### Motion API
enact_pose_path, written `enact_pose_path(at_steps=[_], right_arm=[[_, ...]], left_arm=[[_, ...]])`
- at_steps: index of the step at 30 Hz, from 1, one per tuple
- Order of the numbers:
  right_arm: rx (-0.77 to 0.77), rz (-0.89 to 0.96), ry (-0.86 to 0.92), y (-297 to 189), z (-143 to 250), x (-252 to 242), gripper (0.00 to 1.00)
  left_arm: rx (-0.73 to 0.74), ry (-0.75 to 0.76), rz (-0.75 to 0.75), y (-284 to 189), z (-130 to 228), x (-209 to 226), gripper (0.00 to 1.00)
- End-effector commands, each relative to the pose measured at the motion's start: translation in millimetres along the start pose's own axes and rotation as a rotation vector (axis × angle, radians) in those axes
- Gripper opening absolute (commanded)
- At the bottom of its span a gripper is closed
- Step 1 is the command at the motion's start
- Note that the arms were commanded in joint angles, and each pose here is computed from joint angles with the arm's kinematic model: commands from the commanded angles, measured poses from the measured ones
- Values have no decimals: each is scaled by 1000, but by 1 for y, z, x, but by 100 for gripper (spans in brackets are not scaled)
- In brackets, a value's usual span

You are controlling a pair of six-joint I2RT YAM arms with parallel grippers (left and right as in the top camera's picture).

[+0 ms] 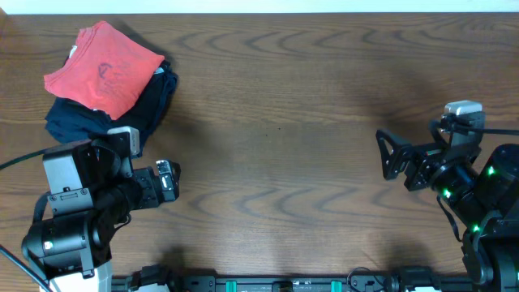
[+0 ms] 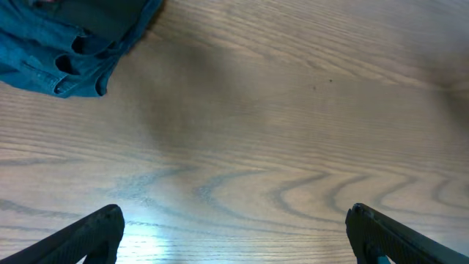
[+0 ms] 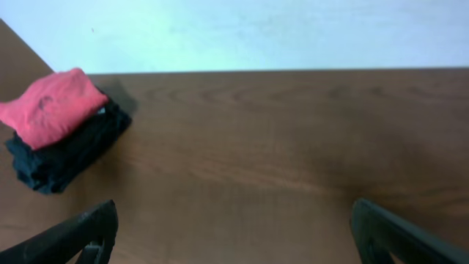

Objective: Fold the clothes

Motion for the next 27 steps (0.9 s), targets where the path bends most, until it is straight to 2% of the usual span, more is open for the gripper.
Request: enact_pose_path(at_steps=[1,17,20,24,27], right_arm=[[24,3,-11,-3,5,0,99],[210,58,40,-9,48,-10,99],[132,124,-6,-9,34,-17,99],[-61,77,-258,-9,5,-7,99],[-191,66,-343,-8,5,-7,99]], left_arm=[[11,-5,-13,2,2,2,98],[14,-6,-13,2,2,2,98],[14,-6,-13,2,2,2,98],[14,-6,-13,2,2,2,98],[14,-6,-13,2,2,2,98]])
Point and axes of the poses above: each gripper's point midway between its finger pads, its own y axis out along the fingers, its own x axis along the line the jaws close on, z = x × y, the point moved 2 cm from there along -y, back along the fingers, and after that the axes turned 5 degrees about y, right-handed, at the moved point
